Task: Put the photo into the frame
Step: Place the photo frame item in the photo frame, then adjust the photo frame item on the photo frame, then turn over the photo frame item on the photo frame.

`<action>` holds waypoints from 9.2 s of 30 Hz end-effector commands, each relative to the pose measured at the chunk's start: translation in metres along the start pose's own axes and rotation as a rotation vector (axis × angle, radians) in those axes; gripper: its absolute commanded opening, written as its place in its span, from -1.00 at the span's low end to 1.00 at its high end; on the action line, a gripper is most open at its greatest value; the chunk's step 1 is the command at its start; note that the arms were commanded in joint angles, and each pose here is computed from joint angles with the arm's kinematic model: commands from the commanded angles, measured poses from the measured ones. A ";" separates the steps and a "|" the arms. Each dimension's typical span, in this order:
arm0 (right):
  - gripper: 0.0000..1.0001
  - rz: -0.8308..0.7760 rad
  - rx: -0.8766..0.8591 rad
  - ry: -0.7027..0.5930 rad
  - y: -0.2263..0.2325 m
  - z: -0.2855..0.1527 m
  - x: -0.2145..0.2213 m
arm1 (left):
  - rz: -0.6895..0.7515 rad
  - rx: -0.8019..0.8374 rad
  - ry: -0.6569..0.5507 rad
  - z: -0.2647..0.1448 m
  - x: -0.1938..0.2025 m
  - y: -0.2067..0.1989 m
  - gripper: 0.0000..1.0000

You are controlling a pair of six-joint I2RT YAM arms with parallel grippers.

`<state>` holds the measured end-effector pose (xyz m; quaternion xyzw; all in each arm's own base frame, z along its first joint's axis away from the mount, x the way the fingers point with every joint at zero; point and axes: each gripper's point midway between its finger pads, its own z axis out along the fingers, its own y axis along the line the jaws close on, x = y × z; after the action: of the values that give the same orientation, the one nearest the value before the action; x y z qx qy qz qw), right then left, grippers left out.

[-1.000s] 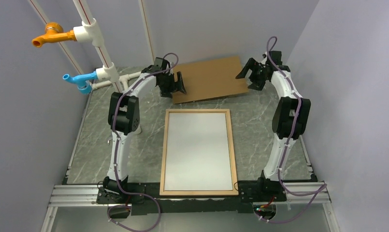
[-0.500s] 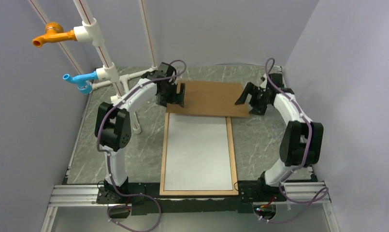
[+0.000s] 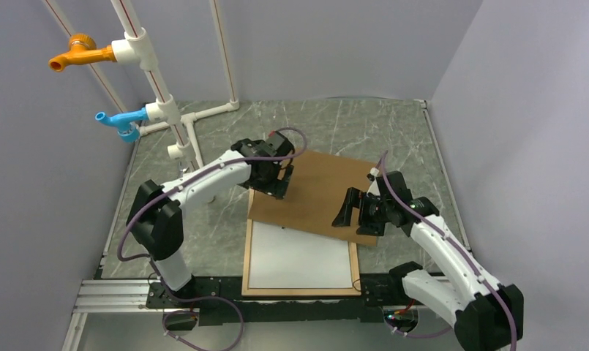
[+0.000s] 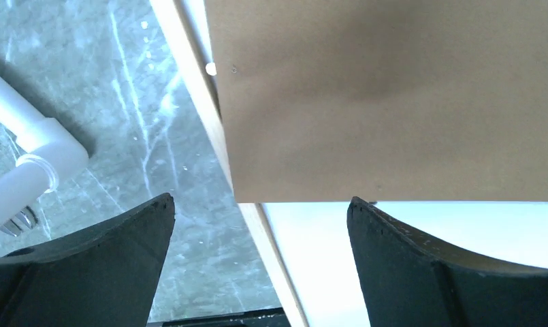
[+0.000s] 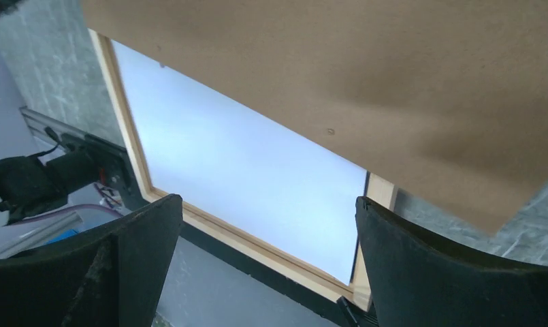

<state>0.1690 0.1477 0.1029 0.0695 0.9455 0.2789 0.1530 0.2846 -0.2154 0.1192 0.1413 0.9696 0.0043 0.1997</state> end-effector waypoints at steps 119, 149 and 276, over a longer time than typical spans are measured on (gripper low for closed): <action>0.99 -0.328 0.056 0.250 0.073 0.068 0.058 | -0.186 -0.134 0.007 -0.025 0.120 0.034 0.99; 0.57 -0.119 -0.496 0.291 0.104 0.084 -0.013 | -0.406 0.289 0.025 0.027 0.161 -0.009 0.87; 0.91 -0.316 -0.349 -0.088 0.223 -0.103 -0.072 | -0.668 0.665 -0.513 -0.113 0.018 -0.027 -0.21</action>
<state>0.2144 0.2671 0.3060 -0.0892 0.8979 0.3707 0.2200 0.2070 -0.2339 0.2245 -0.1048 0.8281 -0.4213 0.3546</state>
